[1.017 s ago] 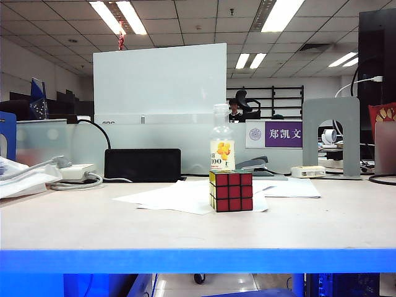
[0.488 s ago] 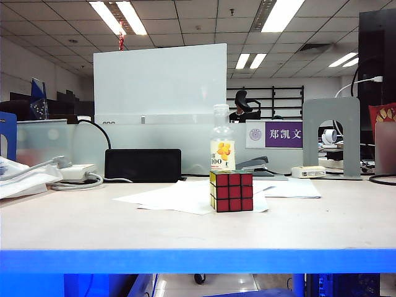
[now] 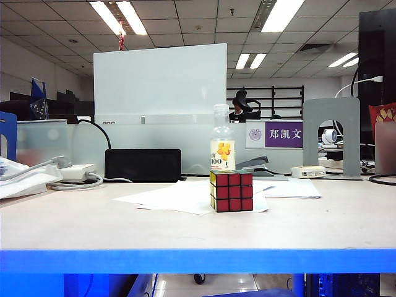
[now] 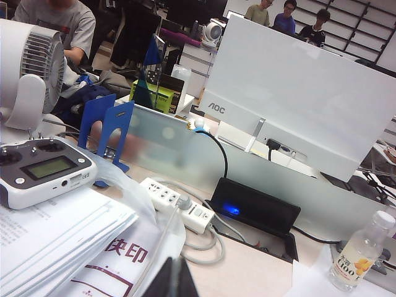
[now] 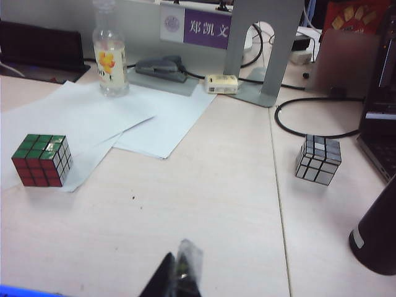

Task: Rotate the Rubik's Cube so that the bottom side is facing up.

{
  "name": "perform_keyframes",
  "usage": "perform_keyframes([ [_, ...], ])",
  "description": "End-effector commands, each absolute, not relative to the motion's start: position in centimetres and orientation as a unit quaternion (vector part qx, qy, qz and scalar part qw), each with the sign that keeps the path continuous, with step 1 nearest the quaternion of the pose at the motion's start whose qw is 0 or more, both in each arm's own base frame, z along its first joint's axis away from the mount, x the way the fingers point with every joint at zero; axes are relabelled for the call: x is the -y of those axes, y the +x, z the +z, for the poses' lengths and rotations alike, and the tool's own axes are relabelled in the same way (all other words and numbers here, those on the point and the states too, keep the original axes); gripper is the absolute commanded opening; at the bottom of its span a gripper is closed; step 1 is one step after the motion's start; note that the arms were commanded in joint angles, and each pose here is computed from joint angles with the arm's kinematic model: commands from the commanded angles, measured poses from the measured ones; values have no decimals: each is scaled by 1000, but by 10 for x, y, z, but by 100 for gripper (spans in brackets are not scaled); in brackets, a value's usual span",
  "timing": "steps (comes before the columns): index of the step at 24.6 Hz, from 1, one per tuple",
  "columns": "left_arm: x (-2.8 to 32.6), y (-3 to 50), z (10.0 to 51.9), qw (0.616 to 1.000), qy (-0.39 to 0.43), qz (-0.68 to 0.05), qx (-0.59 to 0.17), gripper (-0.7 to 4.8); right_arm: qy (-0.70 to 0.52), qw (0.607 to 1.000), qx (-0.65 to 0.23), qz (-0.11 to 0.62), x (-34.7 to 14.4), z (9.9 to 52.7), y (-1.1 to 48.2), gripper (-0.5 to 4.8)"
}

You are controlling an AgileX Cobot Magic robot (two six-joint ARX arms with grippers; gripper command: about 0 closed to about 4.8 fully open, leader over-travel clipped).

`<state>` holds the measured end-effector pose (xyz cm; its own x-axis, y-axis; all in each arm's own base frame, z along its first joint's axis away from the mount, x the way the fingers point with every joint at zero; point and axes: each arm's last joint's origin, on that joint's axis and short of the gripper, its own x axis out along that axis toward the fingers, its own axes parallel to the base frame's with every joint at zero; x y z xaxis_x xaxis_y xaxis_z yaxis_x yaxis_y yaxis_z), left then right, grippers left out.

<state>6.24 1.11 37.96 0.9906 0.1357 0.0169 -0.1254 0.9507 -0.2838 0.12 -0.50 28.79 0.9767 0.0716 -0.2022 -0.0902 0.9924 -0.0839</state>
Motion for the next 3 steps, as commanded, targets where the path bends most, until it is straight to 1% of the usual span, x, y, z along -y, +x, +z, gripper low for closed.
perform_keyframes([
  [1,-11,62,381,988,-141,64,23,-5,-39,995,-76,41,5,293,1,-5],
  [3,-11,62,381,988,-141,64,23,-5,-38,996,-69,41,5,294,1,-5],
])
